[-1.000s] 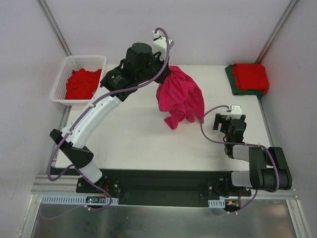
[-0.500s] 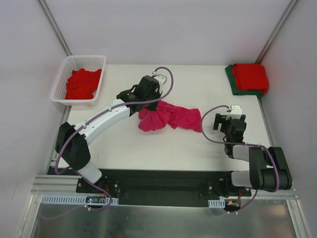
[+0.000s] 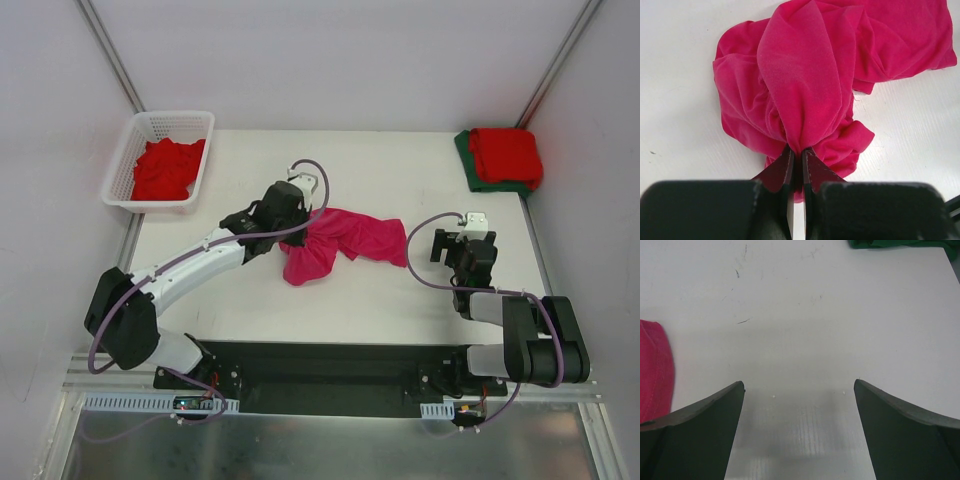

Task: Fold and stack the t-shirts
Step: Move the tshirt to the center of the board, then flatten out the tshirt

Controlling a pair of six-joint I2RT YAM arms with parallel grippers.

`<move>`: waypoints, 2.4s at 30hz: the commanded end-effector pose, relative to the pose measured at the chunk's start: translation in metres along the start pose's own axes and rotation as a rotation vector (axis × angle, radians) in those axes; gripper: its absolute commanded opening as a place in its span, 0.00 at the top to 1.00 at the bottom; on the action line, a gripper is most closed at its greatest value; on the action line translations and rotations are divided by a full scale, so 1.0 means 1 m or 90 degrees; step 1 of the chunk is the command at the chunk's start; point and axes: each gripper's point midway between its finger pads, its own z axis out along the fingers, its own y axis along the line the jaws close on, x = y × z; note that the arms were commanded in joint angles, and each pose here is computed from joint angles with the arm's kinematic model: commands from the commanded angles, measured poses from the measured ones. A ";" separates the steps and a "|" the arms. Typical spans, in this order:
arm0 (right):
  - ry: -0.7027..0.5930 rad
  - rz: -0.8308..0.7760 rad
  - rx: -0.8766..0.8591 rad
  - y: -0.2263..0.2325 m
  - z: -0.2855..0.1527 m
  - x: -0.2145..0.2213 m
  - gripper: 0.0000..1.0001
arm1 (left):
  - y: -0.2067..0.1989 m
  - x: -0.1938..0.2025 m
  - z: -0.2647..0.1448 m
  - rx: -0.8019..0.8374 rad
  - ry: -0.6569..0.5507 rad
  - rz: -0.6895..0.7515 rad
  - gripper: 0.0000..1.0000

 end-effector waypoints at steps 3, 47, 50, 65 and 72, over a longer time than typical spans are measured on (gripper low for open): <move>-0.056 0.003 -0.007 0.002 0.005 -0.028 0.04 | -0.007 -0.015 -0.013 0.031 -0.067 -0.021 1.00; 0.219 0.100 -0.130 0.137 -0.036 -0.057 0.04 | -0.004 0.013 0.008 0.026 -0.020 -0.014 1.00; 0.234 0.113 -0.136 0.145 -0.030 -0.059 0.04 | -0.003 0.014 0.009 0.021 -0.019 -0.013 1.00; 0.309 0.131 -0.185 0.175 -0.016 -0.036 0.10 | 0.003 0.021 0.016 0.001 -0.006 -0.010 1.00; 0.354 0.132 -0.201 0.182 -0.019 -0.022 0.14 | 0.004 0.024 0.020 -0.002 0.002 -0.008 1.00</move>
